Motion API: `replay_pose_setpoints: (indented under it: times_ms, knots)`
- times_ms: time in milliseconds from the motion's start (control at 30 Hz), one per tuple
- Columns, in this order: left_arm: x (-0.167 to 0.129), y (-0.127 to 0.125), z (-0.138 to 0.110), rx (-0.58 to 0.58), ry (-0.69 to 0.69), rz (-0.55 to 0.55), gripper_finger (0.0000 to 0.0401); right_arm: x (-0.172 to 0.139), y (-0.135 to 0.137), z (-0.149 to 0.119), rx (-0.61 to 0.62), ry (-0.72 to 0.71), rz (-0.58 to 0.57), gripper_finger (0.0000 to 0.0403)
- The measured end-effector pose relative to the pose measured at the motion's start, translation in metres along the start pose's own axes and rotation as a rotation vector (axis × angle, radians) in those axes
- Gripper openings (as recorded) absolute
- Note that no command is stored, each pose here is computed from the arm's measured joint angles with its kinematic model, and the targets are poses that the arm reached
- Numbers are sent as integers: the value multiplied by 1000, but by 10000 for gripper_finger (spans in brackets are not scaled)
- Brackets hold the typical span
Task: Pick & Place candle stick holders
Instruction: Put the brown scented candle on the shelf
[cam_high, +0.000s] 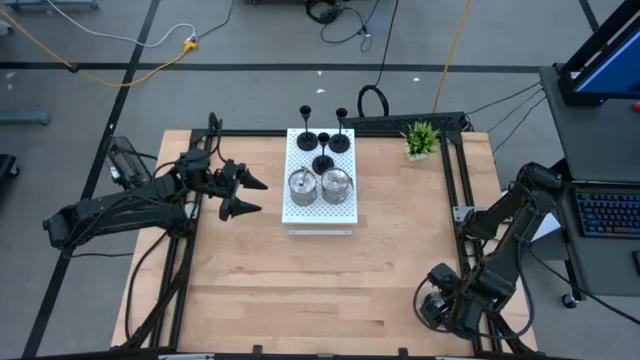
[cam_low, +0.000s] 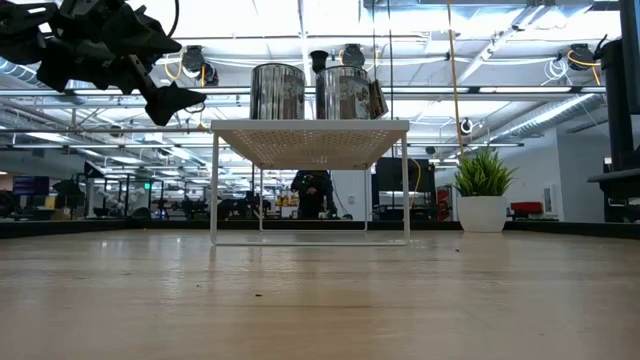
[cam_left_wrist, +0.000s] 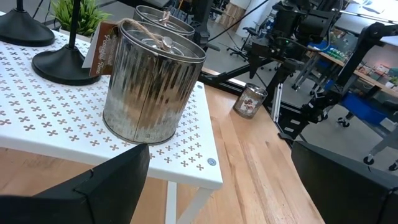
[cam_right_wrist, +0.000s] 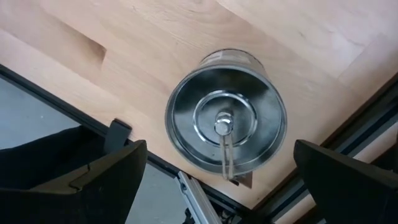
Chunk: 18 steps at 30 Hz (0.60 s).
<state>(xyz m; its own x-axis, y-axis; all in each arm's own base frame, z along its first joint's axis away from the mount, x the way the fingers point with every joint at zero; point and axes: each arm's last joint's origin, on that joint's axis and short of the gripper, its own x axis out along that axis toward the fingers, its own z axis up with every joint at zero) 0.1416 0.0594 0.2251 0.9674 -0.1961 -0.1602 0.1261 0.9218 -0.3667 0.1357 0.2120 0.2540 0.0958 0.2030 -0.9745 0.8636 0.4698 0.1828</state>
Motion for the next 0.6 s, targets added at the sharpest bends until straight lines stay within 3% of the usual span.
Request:
replay_pose_setpoints:
  times_ms: [600]
  knots:
    - [0, 0, 0, 1, 0, 0, 399, 0, 1, 0, -54, 25, -2, 400]
